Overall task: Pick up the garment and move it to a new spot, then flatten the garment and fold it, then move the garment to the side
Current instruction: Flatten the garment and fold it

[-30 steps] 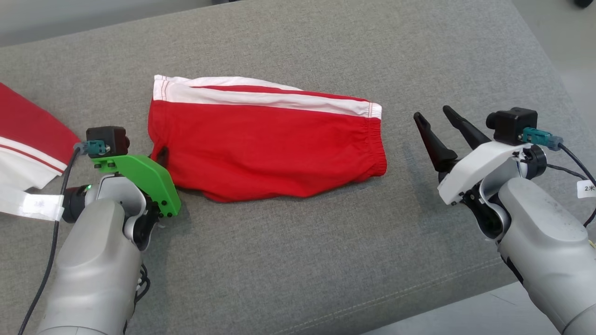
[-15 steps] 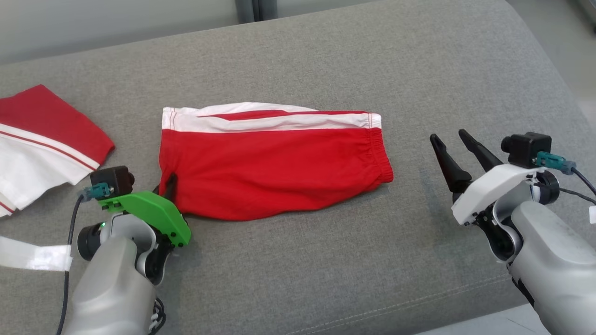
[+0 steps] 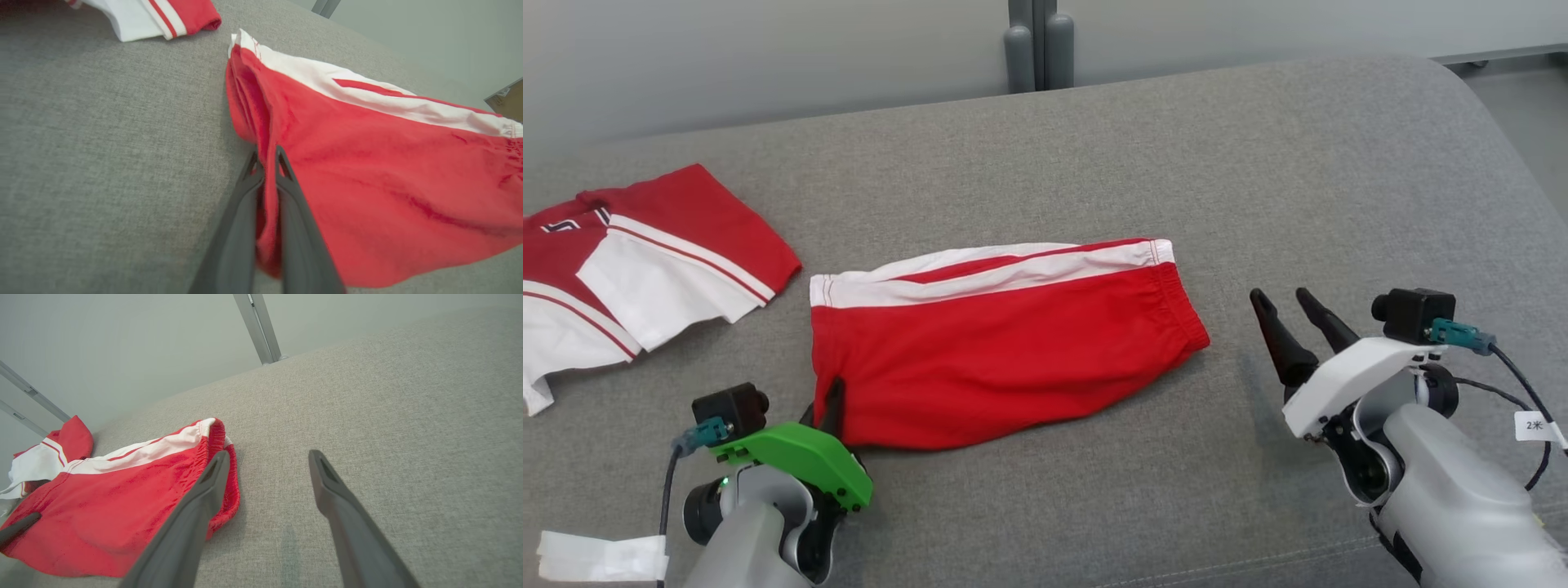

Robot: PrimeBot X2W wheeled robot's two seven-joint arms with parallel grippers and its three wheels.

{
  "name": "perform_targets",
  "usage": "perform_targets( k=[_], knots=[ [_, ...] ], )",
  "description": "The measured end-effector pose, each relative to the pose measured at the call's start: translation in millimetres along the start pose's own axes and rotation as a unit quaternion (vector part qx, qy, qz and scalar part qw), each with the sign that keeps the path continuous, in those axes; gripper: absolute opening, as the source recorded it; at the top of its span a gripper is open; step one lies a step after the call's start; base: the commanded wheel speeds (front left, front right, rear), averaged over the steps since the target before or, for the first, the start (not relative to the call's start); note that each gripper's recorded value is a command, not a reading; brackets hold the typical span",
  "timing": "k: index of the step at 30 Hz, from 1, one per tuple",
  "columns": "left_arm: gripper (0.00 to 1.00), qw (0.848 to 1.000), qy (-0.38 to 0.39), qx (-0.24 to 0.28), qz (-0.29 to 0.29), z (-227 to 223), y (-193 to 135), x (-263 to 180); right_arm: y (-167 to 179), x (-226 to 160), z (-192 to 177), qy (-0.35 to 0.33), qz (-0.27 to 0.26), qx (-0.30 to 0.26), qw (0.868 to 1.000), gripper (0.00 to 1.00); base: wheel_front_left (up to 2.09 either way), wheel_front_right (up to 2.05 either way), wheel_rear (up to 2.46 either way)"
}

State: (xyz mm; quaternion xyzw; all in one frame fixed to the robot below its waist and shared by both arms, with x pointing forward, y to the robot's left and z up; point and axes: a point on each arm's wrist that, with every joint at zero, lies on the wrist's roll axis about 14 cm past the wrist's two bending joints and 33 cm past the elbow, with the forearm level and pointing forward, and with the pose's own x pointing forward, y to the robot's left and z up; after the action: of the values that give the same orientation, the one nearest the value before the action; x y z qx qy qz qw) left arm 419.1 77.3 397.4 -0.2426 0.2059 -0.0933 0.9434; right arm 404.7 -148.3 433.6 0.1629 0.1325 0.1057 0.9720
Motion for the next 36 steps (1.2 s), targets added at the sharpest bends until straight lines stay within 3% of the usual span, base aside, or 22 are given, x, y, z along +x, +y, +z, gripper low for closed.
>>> perform_targets(
  k=[3, 4, 5, 6, 7, 15, 20, 32, 33, 34, 35, 36],
  knots=[
    [0.0, 1.0, 0.002, 0.001, 0.004, -5, 3, -10, 17, 2, -4, 0.006, 0.014, 0.02, 1.0, 1.0, 0.0, 0.0, 0.0],
    [0.18, 1.0, 0.004, 0.003, 0.004, -7, 3, -13, 23, 3, -7, 0.011, 0.019, 0.026, 0.999, 1.0, 0.0, 0.0, 0.0],
    [0.45, 1.0, 0.005, 0.003, 0.003, -8, 3, -15, 29, 3, -9, 0.015, 0.023, 0.034, 0.999, 1.0, 0.0, 0.0, 0.0],
    [0.93, 1.0, 0.003, 0.0, 0.002, -8, 2, -17, 33, 2, -13, 0.019, 0.026, 0.041, 0.999, 1.0, 0.0, 0.0, 0.0],
    [1.0, 1.0, -0.005, -0.002, 0.001, -5, 2, -18, 37, 3, -15, 0.024, 0.029, 0.045, 0.998, 1.0, 0.0, 0.0, 0.0],
    [1.0, 0.998, -0.059, -0.003, 0.001, 21, -3, -21, 44, 6, -35, 0.07, 0.033, 0.051, 0.996, 1.0, 0.0, 0.0, 0.0],
    [1.0, 0.996, -0.086, -0.004, 0.009, 36, 0, -24, 37, 12, -40, 0.08, 0.014, 0.087, 0.993, 1.0, 0.0, 0.0, 0.0],
    [1.0, 0.991, -0.122, -0.015, 0.061, 47, 30, -49, 44, 29, -66, 0.135, 0.006, 0.143, 0.98, 1.0, 0.0, 0.0, 0.0],
    [1.0, 0.99, -0.126, -0.017, 0.065, 48, 32, -51, 47, 30, -68, 0.141, 0.009, 0.143, 0.98, 0.94, 0.0, 0.0, 0.0],
    [1.0, 0.989, -0.128, -0.018, 0.071, 48, 35, -53, 50, 31, -70, 0.145, 0.012, 0.142, 0.979, 0.68, 0.0, 0.0, 0.0],
    [1.0, 0.988, -0.13, -0.02, 0.078, 49, 39, -55, 52, 32, -72, 0.151, 0.015, 0.141, 0.978, 0.68, 0.0, 0.0, 0.0],
    [1.0, 0.987, -0.132, -0.021, 0.084, 49, 42, -58, 55, 33, -74, 0.156, 0.018, 0.14, 0.978, 0.47, 0.0, 0.0, 0.0]
  ],
)
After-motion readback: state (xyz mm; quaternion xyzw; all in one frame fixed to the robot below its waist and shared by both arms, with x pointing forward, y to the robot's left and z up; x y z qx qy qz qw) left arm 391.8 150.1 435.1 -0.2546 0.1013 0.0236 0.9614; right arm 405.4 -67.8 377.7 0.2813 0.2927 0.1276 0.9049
